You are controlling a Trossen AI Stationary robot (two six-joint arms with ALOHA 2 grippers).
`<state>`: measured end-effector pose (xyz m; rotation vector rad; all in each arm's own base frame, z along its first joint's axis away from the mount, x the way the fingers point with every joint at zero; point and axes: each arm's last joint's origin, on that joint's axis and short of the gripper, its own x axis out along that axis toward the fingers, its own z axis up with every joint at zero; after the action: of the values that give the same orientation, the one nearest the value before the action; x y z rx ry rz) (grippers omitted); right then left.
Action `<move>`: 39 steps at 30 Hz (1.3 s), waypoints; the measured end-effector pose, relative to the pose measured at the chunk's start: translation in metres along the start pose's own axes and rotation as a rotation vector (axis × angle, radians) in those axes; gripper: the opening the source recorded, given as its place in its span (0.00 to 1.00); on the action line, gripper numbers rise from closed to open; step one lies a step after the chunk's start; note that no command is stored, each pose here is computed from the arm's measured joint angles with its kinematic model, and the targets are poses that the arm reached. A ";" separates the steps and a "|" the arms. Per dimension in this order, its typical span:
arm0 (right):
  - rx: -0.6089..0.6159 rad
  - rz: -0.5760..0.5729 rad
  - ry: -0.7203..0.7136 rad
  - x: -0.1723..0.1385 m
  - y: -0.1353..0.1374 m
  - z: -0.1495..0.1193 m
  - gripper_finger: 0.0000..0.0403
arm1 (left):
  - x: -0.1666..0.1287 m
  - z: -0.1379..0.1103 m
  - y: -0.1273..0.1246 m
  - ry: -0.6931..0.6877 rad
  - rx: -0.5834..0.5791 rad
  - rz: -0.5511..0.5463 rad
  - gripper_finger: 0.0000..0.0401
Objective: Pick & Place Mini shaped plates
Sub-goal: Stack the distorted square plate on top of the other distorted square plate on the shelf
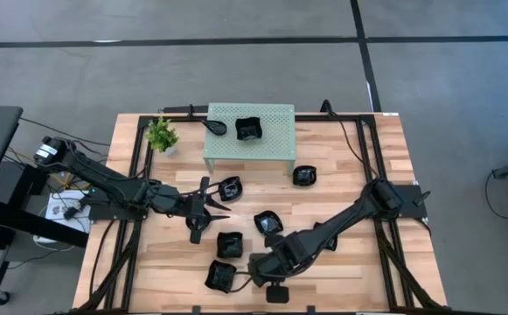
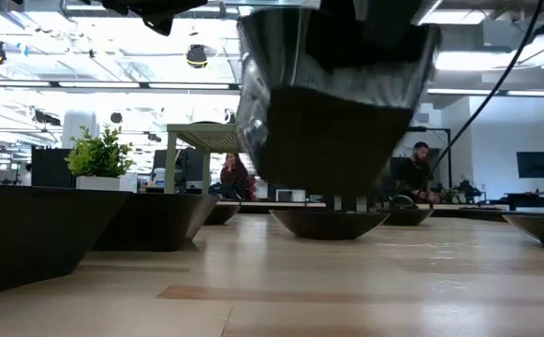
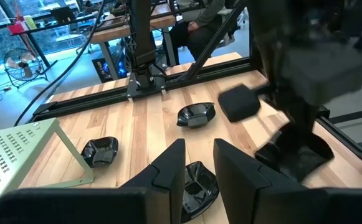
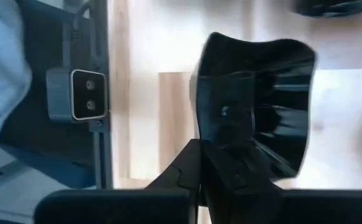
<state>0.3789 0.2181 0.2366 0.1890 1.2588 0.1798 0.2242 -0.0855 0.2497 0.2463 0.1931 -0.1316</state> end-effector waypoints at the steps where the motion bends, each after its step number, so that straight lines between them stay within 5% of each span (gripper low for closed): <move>1: -0.011 -0.025 0.005 -0.005 0.000 0.001 0.01 | 0.000 0.000 0.000 0.000 0.000 0.000 0.21; 14: -0.205 -0.477 0.075 -0.059 -0.025 0.005 0.00 | 0.000 0.003 0.001 -0.028 -0.008 0.005 0.21; 24: -0.427 -0.841 0.020 -0.145 -0.107 0.055 0.02 | 0.000 0.010 0.002 -0.101 -0.030 0.018 0.21; 29: -0.348 -0.883 -0.016 -0.179 -0.175 0.071 0.01 | -0.001 0.010 0.002 -0.101 -0.067 0.015 0.21; 33: -0.252 -0.809 -0.002 -0.191 -0.223 0.070 0.01 | -0.001 0.010 0.002 -0.100 -0.077 0.014 0.21; 39: -0.255 -0.710 -0.075 -0.198 -0.252 0.075 0.01 | -0.001 0.010 0.002 -0.100 -0.077 0.013 0.21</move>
<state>0.3995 -0.0765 0.3817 -0.4666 1.1480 -0.2778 0.2256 -0.0864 0.2595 0.1643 0.0972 -0.1232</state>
